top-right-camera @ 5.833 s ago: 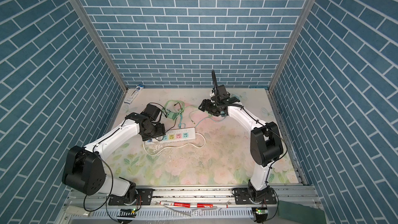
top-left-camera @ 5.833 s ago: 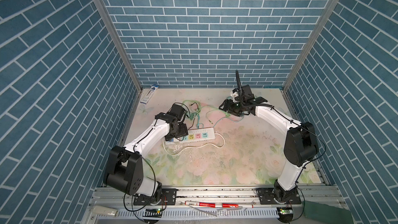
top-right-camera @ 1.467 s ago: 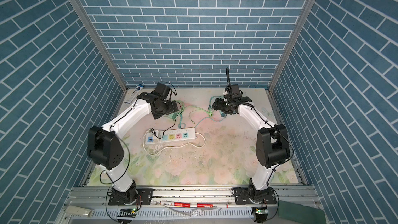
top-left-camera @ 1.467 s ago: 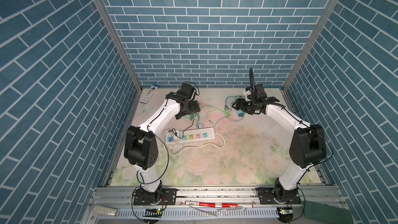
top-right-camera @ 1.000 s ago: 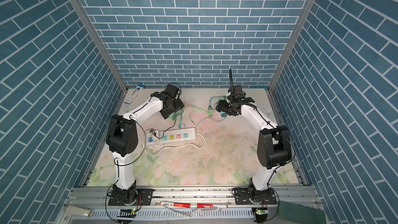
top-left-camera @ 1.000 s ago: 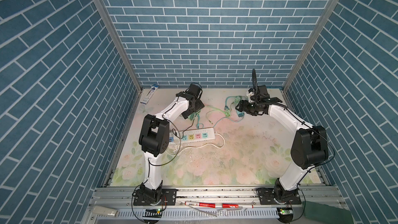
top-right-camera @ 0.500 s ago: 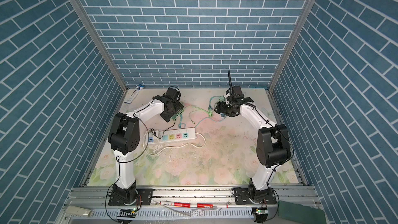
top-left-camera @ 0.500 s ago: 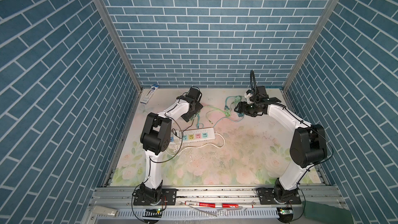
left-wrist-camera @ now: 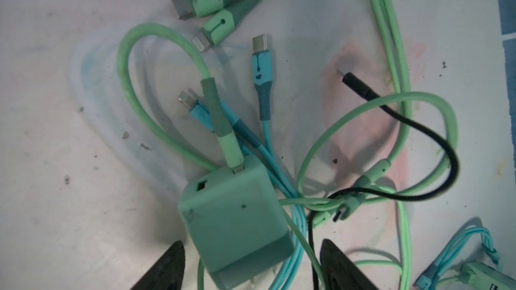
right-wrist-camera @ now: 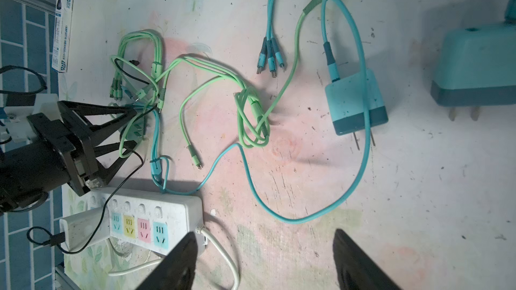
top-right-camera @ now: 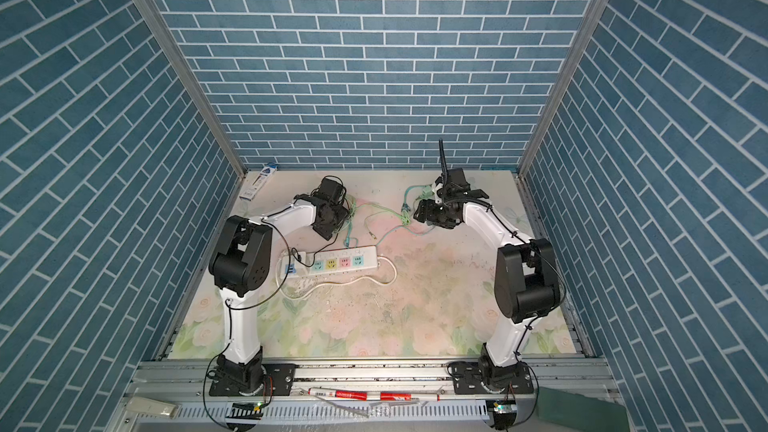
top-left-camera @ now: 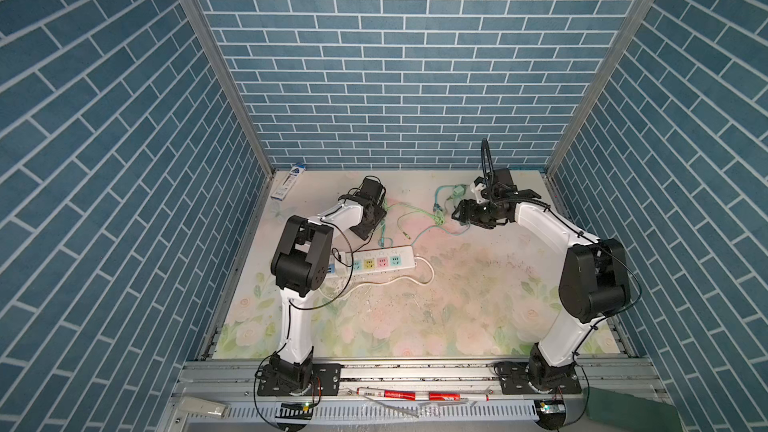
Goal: Insert the plug
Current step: 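Lower the left gripper and grasp the green charger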
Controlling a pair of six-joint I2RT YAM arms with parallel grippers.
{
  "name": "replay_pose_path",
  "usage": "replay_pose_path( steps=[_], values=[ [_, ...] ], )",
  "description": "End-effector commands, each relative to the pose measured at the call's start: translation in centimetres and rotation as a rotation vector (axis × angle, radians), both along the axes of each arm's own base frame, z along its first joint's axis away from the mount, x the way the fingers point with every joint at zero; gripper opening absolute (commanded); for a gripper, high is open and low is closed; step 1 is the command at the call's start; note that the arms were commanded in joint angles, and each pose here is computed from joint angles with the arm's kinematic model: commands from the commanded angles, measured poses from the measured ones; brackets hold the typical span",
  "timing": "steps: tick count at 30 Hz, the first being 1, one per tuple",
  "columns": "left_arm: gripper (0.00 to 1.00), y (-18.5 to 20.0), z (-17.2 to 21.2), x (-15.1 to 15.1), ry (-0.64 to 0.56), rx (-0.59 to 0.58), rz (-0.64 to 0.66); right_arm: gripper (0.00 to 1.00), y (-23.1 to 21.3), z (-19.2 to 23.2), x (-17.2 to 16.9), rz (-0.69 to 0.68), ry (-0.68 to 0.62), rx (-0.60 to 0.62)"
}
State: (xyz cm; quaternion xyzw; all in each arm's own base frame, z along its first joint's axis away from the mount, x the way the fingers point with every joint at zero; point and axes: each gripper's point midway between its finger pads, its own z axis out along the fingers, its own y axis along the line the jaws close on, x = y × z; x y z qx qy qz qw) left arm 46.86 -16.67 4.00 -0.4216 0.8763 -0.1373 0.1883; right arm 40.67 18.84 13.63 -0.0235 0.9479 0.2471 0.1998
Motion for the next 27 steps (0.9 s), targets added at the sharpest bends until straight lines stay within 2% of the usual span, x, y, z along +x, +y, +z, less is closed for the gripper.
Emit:
replay_pose_path(
  steps=[1, 9, 12, 15, 21, 27],
  values=[
    [0.77, 0.4, -0.4, 0.3, -0.003, 0.001, 0.02, 0.76, -0.3, -1.6, -0.8, 0.031, 0.035, -0.023],
    [0.75, 0.9, -1.2, 0.5, 0.011, 0.001, 0.029, 0.76, -0.4, -1.7, -0.8, 0.03, 0.033, -0.03],
    [0.7, 0.9, -1.6, 0.5, 0.01, -0.002, 0.03, 0.76, -0.4, -1.8, -0.9, 0.031, 0.037, -0.029],
    [0.69, 0.9, -1.5, 0.5, 0.004, -0.001, 0.032, 0.76, -0.3, -1.9, -0.9, 0.033, 0.04, -0.027],
    [0.58, 0.7, -1.9, 0.6, 0.008, -0.009, 0.027, 0.76, -0.4, -2.0, -0.9, 0.034, 0.041, -0.029],
    [0.54, 0.8, -2.2, 0.6, 0.011, -0.013, 0.029, 0.76, -0.5, -1.9, -0.9, 0.034, 0.039, -0.031]
  ],
)
